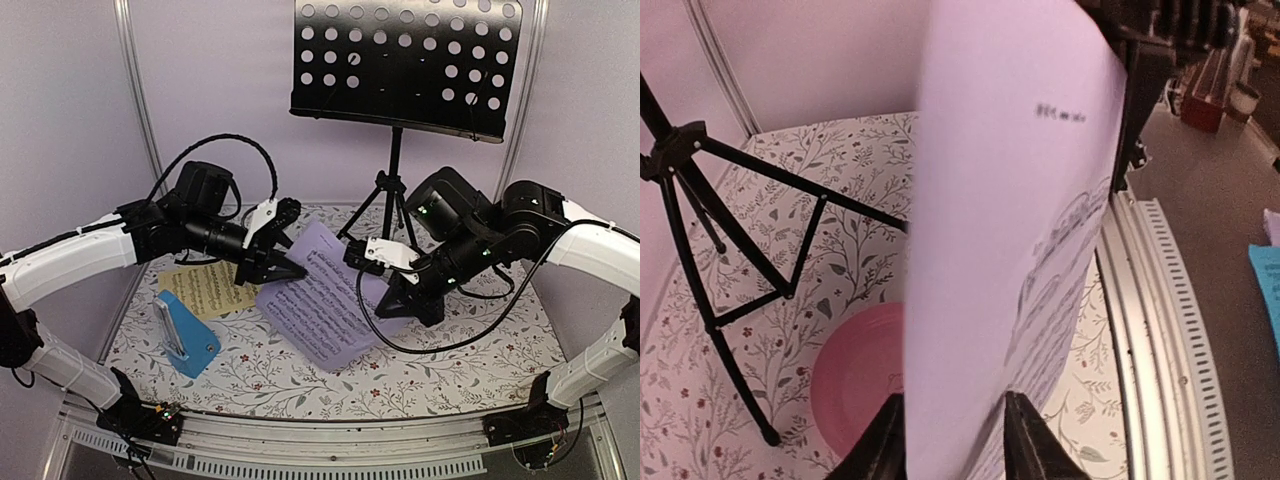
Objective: Set up the instrument practice props
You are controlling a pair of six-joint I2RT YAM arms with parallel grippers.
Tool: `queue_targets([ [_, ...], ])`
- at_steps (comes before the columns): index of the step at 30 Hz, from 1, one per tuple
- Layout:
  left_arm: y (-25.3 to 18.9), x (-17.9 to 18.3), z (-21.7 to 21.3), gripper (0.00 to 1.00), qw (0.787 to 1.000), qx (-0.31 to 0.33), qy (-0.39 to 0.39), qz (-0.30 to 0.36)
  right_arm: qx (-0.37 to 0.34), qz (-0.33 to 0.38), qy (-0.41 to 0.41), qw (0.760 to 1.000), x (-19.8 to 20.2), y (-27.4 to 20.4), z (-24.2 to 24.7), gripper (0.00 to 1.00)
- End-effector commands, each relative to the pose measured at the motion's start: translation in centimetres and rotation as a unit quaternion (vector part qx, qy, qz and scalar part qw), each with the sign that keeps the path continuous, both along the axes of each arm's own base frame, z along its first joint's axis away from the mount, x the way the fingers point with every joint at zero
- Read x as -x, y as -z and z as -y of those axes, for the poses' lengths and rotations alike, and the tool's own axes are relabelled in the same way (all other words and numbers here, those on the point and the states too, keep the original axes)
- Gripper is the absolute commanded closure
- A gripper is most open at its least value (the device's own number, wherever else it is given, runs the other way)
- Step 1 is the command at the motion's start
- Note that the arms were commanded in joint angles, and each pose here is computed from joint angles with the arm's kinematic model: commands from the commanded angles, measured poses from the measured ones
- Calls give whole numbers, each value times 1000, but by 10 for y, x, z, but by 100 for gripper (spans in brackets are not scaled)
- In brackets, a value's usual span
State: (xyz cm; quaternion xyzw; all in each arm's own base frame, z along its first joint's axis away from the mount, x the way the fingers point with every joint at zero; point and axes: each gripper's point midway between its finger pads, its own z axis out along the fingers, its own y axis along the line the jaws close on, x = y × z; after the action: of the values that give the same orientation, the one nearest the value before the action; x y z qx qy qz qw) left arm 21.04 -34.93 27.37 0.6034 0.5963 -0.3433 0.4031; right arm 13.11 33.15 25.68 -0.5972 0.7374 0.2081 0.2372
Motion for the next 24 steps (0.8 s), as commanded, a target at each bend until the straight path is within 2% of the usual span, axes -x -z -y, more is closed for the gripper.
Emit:
queue_targets([
  [1, -12, 18, 5, 78, 999, 24, 37, -5, -15, 28, 14, 999, -6, -15, 2, 100],
  [2, -16, 18, 4, 84, 999, 32, 35, -3, -27, 40, 22, 999, -10, -21, 2, 99],
  [3, -20, 19, 5, 90, 999, 41, 34, -2, -41, 50, 35, 997, -14, -26, 2, 91],
  [4, -25, 19, 4, 97, 998, 52, 29, -5, -62, 61, 46, 995, -16, -34, 3, 77],
  [5, -31, 18, 4, 100, 998, 66, 23, -4, -86, 73, 54, 992, -19, -44, 3, 59],
  [6, -38, 17, 4, 100, 997, 81, 15, 0, -117, 87, 65, 987, -21, -57, 5, 39],
  [7, -44, 16, 2, 100, 995, 95, 10, 1, -149, 102, 78, 980, -24, -70, 7, 24],
  [10, -66, 11, -3, 100, 989, 145, -8, 2, -259, 132, 104, 951, -23, -109, 23, 3],
  [17, -104, 18, -15, 100, 970, 243, 23, -20, -423, 177, 149, 876, -24, -129, 53, 1],
  [21, -118, 25, -17, 100, 963, 266, 46, -20, -457, 184, 157, 856, -29, -120, 51, 1],
  [24, -123, 27, -17, 100, 961, 271, 56, -25, -463, 182, 151, 854, -33, -112, 40, 1],
])
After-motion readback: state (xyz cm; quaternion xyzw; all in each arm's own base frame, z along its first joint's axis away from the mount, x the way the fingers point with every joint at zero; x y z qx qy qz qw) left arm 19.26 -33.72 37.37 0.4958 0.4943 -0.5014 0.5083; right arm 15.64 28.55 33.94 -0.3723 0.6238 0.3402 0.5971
